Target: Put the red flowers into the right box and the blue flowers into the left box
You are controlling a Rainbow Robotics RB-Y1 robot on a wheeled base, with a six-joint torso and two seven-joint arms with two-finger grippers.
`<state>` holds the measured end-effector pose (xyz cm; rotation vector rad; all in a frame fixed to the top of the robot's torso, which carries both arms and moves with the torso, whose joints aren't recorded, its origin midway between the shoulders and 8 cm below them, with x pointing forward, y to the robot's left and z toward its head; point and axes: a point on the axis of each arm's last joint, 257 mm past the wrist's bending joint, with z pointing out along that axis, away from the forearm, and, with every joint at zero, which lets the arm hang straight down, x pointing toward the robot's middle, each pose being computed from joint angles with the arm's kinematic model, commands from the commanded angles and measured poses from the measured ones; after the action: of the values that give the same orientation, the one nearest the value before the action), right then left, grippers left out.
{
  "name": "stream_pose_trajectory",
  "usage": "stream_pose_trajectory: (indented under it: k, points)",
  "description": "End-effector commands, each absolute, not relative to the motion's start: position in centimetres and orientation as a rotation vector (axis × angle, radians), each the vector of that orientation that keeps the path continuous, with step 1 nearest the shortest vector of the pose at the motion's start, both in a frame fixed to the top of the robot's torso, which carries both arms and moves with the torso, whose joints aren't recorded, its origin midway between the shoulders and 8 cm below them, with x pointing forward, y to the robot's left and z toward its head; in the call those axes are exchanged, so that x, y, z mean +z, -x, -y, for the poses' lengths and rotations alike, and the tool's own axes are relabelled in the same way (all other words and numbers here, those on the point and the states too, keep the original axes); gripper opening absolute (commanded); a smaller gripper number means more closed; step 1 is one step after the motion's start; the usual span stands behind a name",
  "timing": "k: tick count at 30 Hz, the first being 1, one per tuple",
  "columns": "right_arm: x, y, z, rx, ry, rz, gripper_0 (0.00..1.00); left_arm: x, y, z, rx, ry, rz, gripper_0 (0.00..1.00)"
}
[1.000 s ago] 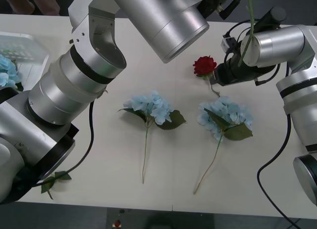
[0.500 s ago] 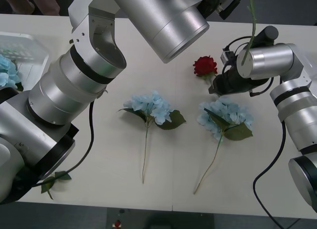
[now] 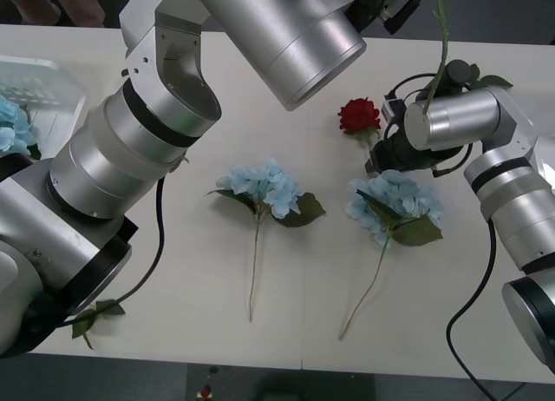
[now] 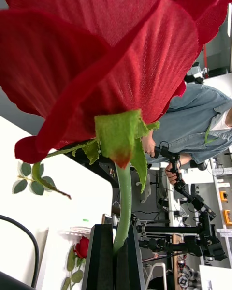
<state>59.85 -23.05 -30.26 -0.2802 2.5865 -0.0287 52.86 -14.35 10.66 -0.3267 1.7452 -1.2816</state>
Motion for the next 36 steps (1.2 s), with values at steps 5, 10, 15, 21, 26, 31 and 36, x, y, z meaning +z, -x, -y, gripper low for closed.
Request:
stream_pose_trajectory:
  k: [5,10,15,21,26,31,36]
  points:
    - [-29.0,-60.7,20.8,-0.002,0.267,-2.559,1.00,14.2,-51.2,15.1,-1.339,0.283,-1.683,0.00]
    - [-29.2,-60.7,20.8,-0.001,0.264,-2.563,1.00,14.2,-51.2,15.1,-1.339,0.283,-1.683,0.00]
    - [-29.3,-60.6,20.8,0.002,0.265,-2.567,1.00,14.2,-51.2,15.1,-1.339,0.283,-1.683,0.00]
    - [-29.4,-60.5,20.7,-0.001,0.270,-2.568,1.00,14.2,-51.2,15.1,-1.339,0.283,-1.683,0.00]
    - [-29.4,-60.5,20.7,-0.003,0.272,-2.570,1.00,14.2,-51.2,15.1,-1.339,0.283,-1.683,0.00]
    - [-29.8,-60.3,20.8,-0.008,0.275,-2.578,1.00,14.2,-51.2,15.1,-1.339,0.283,-1.683,0.00]
    - [-29.9,-60.3,20.7,-0.011,0.276,-2.580,0.16,14.2,-51.2,15.1,-1.339,0.283,-1.683,0.00]
